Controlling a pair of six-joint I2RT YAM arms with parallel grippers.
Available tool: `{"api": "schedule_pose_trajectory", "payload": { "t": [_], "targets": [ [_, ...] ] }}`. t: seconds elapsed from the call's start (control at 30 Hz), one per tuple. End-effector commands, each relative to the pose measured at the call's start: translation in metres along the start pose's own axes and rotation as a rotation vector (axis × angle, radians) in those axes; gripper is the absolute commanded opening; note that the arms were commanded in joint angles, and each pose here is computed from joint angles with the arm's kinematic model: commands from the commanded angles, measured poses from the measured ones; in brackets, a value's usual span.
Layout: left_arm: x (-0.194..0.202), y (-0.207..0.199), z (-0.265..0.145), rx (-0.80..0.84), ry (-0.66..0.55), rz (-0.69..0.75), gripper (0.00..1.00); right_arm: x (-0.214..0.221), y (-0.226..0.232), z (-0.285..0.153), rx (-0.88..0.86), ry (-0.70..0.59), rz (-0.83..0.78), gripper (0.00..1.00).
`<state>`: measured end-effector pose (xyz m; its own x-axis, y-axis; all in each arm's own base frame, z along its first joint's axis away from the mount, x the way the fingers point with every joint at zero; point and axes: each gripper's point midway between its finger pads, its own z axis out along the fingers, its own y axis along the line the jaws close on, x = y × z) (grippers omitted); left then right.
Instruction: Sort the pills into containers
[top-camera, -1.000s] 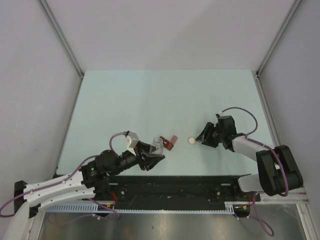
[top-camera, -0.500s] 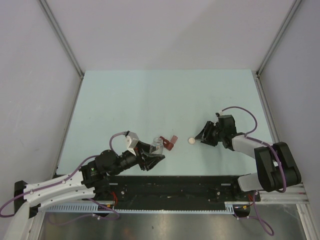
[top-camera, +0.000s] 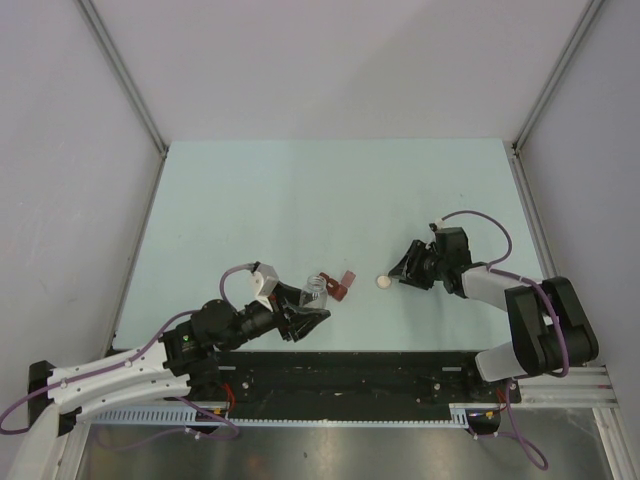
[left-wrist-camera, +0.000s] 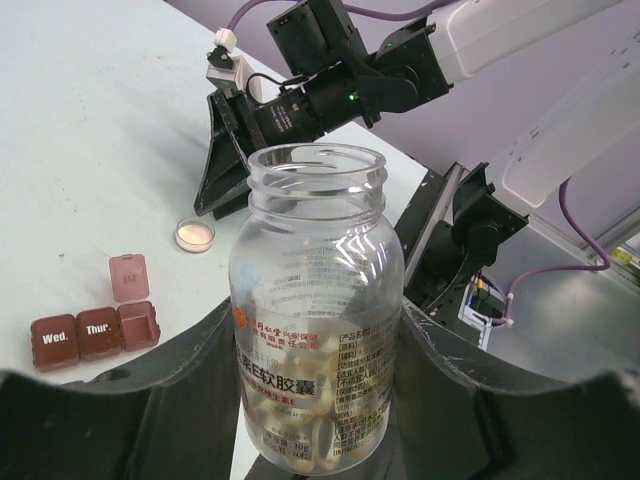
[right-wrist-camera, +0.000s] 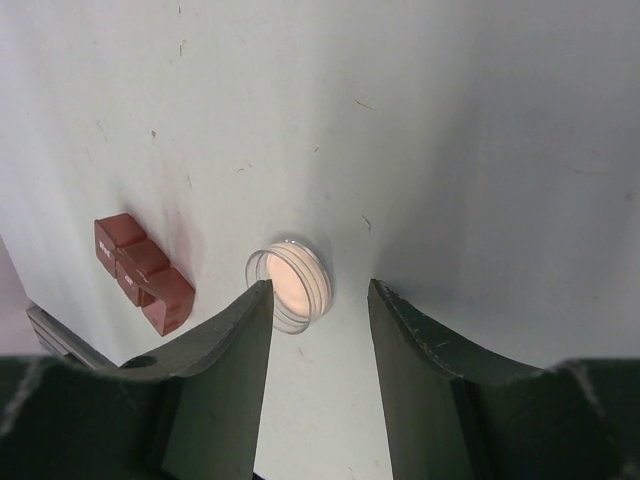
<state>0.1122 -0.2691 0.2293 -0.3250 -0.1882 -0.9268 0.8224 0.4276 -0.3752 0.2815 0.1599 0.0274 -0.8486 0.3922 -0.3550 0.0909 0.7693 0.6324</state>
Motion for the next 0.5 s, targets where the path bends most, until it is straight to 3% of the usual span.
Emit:
{"api": "schedule_pose_trajectory", "payload": {
  "t": [0.0, 0.47],
  "targets": [
    [-0.0129, -0.0079, -0.0008, 0.033, -0.047, 0.001, 0.01, 0.0305, -0.0411, 0.0011, 0.154, 0.094, 0.021, 0.5],
    [-0.0128, -0.0075, -0.002, 0.033, -0.05, 0.0, 0.0, 0.0326, -0.041, 0.0022, 0.153, 0.107, 0.019, 0.51]
  ]
}}
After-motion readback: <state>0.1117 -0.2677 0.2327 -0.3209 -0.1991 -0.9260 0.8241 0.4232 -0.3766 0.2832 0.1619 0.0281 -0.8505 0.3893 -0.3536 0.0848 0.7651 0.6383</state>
